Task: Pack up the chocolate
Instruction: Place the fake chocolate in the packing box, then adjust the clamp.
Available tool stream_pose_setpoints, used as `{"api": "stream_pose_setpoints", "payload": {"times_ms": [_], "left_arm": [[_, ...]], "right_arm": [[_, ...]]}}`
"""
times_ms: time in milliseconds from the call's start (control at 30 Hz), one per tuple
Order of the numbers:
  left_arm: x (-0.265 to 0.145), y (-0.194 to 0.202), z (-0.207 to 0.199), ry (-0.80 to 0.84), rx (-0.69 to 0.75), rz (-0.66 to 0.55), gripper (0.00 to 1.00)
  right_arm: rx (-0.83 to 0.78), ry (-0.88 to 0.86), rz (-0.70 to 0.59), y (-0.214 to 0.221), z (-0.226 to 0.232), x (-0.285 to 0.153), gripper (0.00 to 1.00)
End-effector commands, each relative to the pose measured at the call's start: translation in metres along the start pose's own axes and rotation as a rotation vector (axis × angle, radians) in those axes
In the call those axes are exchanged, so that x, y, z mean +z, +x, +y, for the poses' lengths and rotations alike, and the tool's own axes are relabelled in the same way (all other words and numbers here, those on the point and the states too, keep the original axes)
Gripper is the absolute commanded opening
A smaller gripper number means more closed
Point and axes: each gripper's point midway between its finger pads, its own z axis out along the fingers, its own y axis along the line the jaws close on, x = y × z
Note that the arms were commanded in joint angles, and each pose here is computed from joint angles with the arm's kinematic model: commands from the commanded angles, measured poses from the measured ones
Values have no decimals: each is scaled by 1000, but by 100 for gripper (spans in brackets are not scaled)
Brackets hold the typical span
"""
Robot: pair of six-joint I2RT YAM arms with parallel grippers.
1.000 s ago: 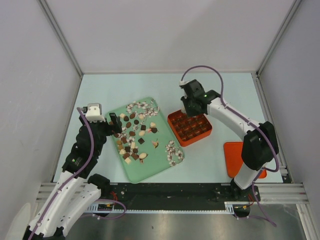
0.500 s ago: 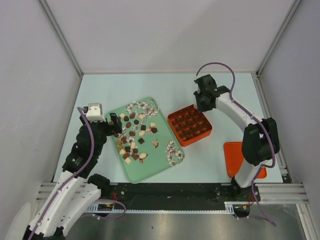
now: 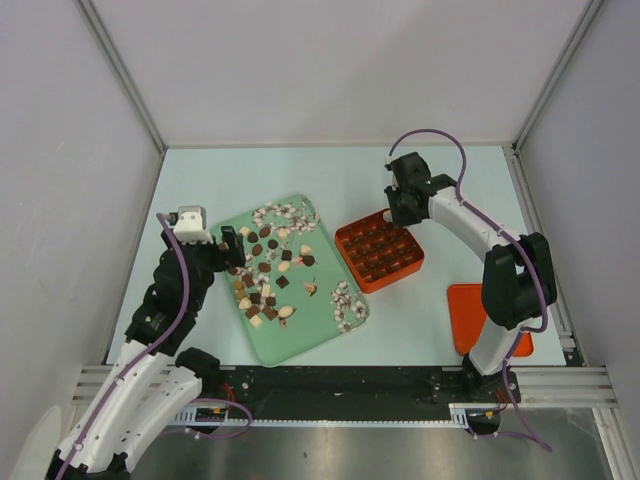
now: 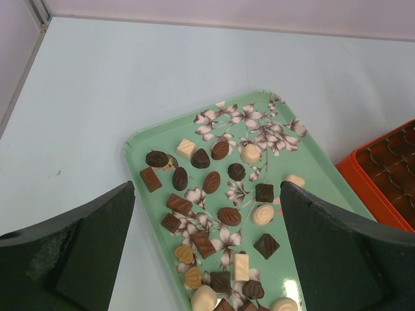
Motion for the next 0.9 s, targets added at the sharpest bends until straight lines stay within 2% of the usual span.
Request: {"api": "stream_pose_setpoints", "payload": {"times_ms": [0,233,400,600,867], "left_arm": [[1,-1,0,6,14,-3,98],[1,-1,0,7,15,-4,98],[1,0,0,8,16,-1,98],[1,-1,0,7,15,-4,98],[0,-1,-1,10,14,-8,98]], "right_arm": [[-5,-14,2,1,4,7,21],[-13,-16,8,4,6,8,24],[-7,-7,7,4,3,10,34],[0,-6,-5,1,3,7,41],[1,-3,-15,0,3,1,42]]}}
